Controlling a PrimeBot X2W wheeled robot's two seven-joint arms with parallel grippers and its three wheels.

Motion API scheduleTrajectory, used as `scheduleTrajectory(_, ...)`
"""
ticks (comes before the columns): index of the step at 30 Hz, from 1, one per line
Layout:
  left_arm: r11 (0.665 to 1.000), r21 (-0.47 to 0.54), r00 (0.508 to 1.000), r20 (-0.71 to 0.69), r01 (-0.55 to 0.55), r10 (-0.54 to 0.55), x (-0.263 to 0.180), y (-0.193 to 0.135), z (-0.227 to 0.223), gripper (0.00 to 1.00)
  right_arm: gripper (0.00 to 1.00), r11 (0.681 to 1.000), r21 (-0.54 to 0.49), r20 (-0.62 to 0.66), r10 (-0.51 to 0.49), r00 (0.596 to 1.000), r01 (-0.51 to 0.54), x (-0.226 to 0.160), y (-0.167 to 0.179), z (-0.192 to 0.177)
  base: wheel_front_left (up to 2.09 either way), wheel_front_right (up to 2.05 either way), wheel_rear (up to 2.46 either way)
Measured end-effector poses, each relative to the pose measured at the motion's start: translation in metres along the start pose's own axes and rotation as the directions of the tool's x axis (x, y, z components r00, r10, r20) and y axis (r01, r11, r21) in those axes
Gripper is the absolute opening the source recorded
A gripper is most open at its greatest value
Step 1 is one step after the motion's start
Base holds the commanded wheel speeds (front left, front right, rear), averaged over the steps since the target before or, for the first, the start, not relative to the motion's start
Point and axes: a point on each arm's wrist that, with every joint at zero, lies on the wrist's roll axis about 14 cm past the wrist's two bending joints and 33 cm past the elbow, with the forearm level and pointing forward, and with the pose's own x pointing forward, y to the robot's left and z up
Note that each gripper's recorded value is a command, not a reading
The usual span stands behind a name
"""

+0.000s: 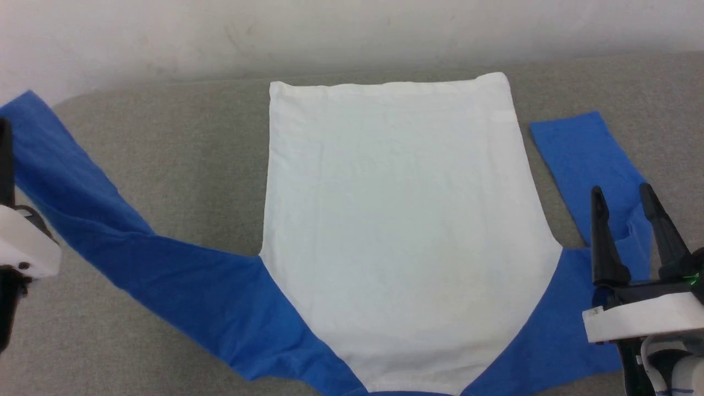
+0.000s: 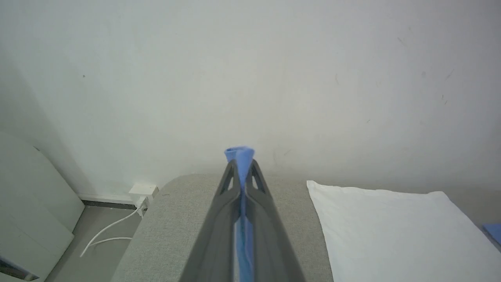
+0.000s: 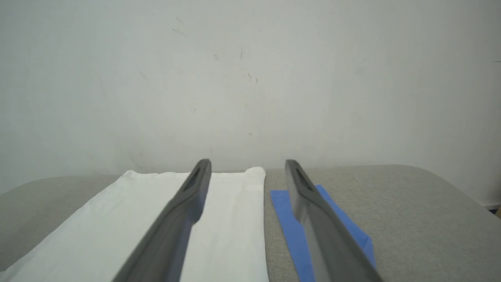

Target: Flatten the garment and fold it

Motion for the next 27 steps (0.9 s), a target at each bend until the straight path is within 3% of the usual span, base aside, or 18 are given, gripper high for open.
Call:
scheduleTrajectory(5,0.992,-0.016,0.991,0.035,0.127,-0.127,-0.021,-0.037,0.011,0.0,1.0,1.0,0.008,0.018,0.017,1.0,-0.017,-0.003,0.006,0.008,0.0,0.0,0.0)
scheduleTrajectory(9,0.96,-0.033,0.96,0.02,0.278,-0.278,-0.03,-0.083,0.003,0.0,1.0,1.0,0.014,0.021,0.021,1.0,-0.021,-0.005,0.007,0.01,0.0,0.0,0.0)
scheduleTrajectory(12,0.915,-0.064,0.917,-0.003,0.399,-0.4,-0.035,-0.124,-0.007,0.0,1.0,1.0,0.014,0.02,0.021,1.0,-0.021,-0.005,0.007,0.009,0.0,0.0,0.0)
scheduleTrajectory(19,0.771,-0.17,0.772,-0.075,0.614,-0.632,-0.039,-0.227,-0.038,0.0,1.0,0.999,0.019,0.001,0.033,0.999,-0.033,-0.004,0.012,0.004,0.0,0.0,0.0)
scheduleTrajectory(27,0.632,-0.177,0.598,-0.214,0.754,-0.773,-0.05,-0.323,-0.09,0.0,1.0,1.0,0.024,-0.026,0.009,1.0,-0.008,-0.007,0.004,-0.005,0.0,0.0,0.0)
